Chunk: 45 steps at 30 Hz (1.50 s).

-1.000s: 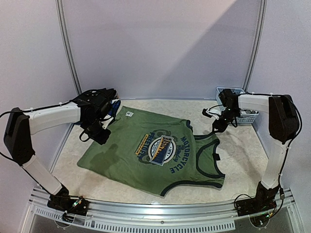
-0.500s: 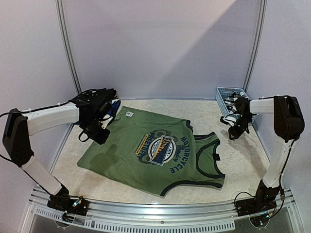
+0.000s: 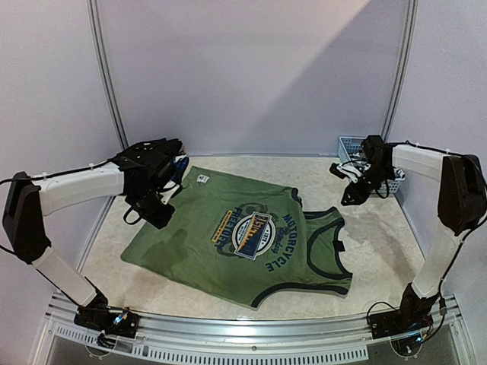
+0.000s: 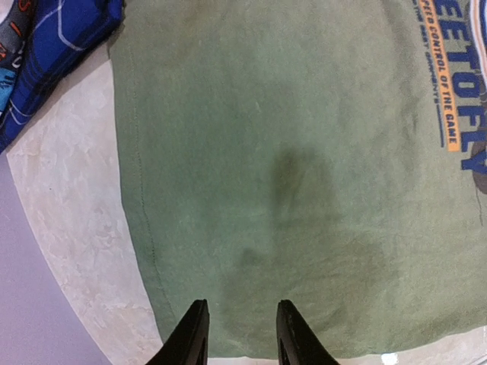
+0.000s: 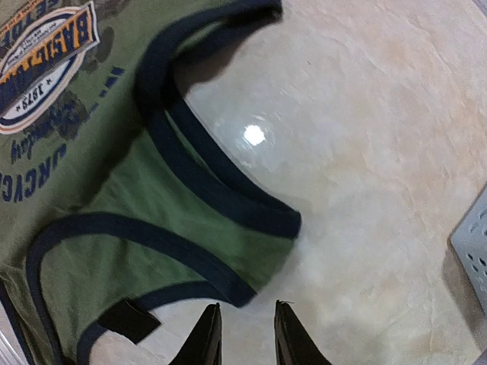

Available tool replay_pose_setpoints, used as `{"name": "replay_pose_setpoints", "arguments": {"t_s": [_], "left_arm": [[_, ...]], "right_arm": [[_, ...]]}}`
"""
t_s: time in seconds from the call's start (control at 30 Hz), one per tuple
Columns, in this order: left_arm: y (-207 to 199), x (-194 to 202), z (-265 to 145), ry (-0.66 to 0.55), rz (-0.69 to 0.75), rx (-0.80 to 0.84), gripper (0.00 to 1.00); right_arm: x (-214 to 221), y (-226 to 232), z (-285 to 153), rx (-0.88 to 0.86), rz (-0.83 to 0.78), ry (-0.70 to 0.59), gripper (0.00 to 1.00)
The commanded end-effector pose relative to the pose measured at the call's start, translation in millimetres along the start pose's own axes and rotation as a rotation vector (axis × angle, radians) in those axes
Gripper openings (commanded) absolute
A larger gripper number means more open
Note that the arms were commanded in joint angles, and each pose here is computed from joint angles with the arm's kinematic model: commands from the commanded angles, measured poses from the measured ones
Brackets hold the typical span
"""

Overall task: Fold and stack the mixed laundry pile
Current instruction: Smooth out the flattened tank top at the center of the board, then adjust the flattened tank top at the center of the board.

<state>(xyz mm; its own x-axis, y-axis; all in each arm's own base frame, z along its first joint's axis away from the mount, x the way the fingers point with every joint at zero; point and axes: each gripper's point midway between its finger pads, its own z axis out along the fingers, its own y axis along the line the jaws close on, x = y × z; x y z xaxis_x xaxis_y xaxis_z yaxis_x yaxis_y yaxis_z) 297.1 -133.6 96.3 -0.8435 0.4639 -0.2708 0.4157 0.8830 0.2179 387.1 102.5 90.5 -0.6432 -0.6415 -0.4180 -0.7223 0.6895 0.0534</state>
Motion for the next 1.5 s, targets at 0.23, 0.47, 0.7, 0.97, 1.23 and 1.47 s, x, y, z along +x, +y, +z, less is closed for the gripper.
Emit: {"name": "replay_pose_setpoints", "arguments": {"t_s": [0.23,0.47,0.7,0.97,1.23,1.47], "left_arm": [[-18,-2,-12,-0.045,0.020,0.018,0.33],[-18,-4,-12,-0.041,0.027,0.014,0.33],[-23,0,-5,-0.018,0.040,0.018,0.33],[-29,3,1,0.007,0.069,0.014,0.33],[-41,26,12,0.080,0.168,-0.004,0.35],[-68,27,35,0.111,0.041,0.110,0.36]], "right_arm": [[10,10,66,-0.116,0.005,0.125,0.15],[58,-14,71,-0.006,0.029,0.255,0.14],[108,-65,45,0.097,0.200,0.305,0.14],[116,-63,30,0.096,0.255,0.284,0.17],[64,-35,-52,0.099,0.231,0.055,0.38],[72,56,-75,-0.109,0.026,-0.014,0.41]]}}
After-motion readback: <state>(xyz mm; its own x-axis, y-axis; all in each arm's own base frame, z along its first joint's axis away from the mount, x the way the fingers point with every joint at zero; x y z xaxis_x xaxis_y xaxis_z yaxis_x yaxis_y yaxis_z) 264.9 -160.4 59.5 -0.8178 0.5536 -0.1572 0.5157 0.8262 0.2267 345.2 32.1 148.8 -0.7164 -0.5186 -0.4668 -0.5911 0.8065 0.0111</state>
